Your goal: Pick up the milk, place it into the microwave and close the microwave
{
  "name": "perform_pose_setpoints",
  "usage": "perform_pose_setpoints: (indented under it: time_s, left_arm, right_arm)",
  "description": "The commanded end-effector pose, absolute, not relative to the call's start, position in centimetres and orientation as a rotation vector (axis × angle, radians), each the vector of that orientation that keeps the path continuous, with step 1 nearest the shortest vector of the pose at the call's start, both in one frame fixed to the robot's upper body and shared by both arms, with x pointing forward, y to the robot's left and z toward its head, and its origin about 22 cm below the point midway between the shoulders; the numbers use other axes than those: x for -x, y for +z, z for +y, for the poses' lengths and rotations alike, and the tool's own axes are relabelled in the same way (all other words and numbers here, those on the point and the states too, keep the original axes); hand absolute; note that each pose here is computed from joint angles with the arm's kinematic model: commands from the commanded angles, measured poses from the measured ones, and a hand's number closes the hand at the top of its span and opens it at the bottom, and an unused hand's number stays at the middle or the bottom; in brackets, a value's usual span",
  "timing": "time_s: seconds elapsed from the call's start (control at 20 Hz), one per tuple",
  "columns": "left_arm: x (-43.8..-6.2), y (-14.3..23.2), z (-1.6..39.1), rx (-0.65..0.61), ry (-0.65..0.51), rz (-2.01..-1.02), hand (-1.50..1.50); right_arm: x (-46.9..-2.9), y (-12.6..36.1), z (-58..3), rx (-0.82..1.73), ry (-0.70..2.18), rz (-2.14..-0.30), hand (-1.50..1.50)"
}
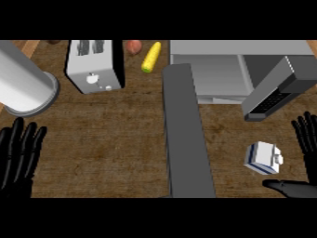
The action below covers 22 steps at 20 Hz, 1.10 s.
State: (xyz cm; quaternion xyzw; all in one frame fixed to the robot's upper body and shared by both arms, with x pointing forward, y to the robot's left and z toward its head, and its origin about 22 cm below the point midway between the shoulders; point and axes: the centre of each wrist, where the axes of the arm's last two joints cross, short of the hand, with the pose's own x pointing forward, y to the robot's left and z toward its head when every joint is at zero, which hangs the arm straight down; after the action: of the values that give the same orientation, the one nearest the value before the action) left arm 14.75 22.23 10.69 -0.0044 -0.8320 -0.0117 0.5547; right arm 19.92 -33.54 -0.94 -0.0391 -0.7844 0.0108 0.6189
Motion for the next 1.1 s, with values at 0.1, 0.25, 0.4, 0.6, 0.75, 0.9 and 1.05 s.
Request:
perform_pose_setpoints:
  time_s: [0.1,0.25,0.4,0.6,0.75,0.9,1.05]
  left_arm:
    - [-13.6,10.5,22.7,0.012,-0.025,-1.974,-1.5]
    - [-13.4,9.4,22.0,0.013,-0.029,-1.967,-1.5]
    - [-14.7,11.4,21.6,0.016,-0.012,-1.959,-1.5]
    - [-13.0,12.3,20.9,0.025,-0.017,-1.947,-1.5]
    - [-13.2,11.7,21.7,-0.001,-0.028,-1.957,-1.5]
    - [-12.9,12.1,21.3,-0.017,-0.032,-1.966,-1.5]
    - [-12.2,9.3,21.4,0.008,-0.044,-1.958,-1.5]
  right_arm:
    - [-18.4,-5.3,-34.7,0.126,0.002,-1.765,-1.5]
    - [-18.5,-5.7,-36.9,0.138,-0.012,-1.748,-1.5]
    - [-17.1,-9.8,-35.1,0.109,-0.014,-1.752,-1.5]
    - [-19.1,-11.4,-36.6,0.092,-0.053,-1.756,-1.5]
    - [-21.0,-11.0,-38.5,0.079,-0.067,-1.763,-1.5]
    - [-19.6,-13.8,-37.2,0.09,-0.067,-1.755,-1.5]
    - [-17.8,-14.7,-37.4,0.095,-0.074,-1.731,-1.5]
